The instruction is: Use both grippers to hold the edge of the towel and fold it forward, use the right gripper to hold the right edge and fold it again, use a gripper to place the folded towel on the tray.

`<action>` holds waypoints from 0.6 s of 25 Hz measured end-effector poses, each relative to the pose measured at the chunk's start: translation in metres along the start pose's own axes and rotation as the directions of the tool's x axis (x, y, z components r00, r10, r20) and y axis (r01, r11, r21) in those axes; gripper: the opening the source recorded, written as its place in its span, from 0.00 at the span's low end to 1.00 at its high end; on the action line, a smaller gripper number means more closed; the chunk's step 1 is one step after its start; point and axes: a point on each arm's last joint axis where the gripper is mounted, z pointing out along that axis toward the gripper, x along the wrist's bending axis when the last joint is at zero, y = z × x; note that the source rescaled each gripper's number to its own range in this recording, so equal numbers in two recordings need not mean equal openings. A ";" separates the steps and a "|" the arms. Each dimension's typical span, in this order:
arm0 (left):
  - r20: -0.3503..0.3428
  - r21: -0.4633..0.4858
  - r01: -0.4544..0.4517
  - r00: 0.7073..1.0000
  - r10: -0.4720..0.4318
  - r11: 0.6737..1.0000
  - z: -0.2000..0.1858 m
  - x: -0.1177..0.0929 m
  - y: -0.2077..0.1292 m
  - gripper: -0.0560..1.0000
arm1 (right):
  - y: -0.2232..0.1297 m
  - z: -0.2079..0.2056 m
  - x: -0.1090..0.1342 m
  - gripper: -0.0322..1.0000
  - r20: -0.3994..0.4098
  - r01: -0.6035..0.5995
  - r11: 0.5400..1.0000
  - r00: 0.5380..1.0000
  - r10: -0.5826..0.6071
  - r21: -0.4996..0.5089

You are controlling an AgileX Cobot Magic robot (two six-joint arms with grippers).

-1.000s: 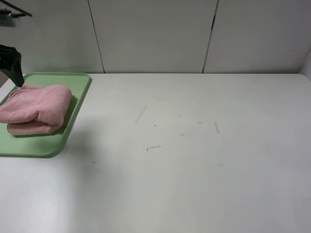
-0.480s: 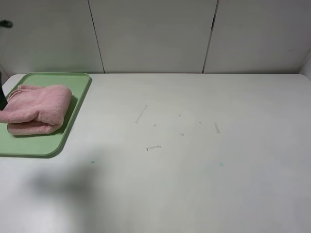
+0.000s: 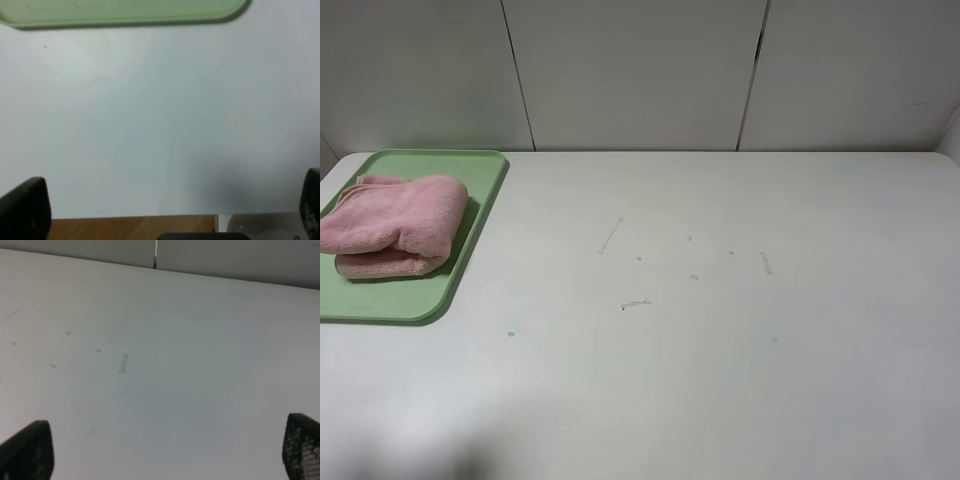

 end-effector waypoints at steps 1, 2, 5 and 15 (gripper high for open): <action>0.009 -0.008 0.004 1.000 -0.004 1.000 0.001 -0.001 -0.007 1.00 | 0.000 0.000 0.000 1.00 0.000 0.000 1.000 1.000 0.000 0.000; 0.027 -0.018 0.012 1.000 -0.012 1.000 0.001 -0.004 -0.014 1.00 | 0.000 0.000 0.000 1.00 0.000 0.000 1.000 1.000 0.000 0.000; 0.095 -0.040 0.039 0.995 -0.035 0.998 0.004 -0.012 -0.032 1.00 | 0.000 0.000 0.000 1.00 0.000 0.000 1.000 1.000 0.000 0.000; 0.177 -0.145 0.078 0.983 -0.051 0.986 -0.001 -0.021 -0.057 1.00 | 0.000 0.000 0.000 1.00 0.000 0.000 1.000 1.000 0.000 0.000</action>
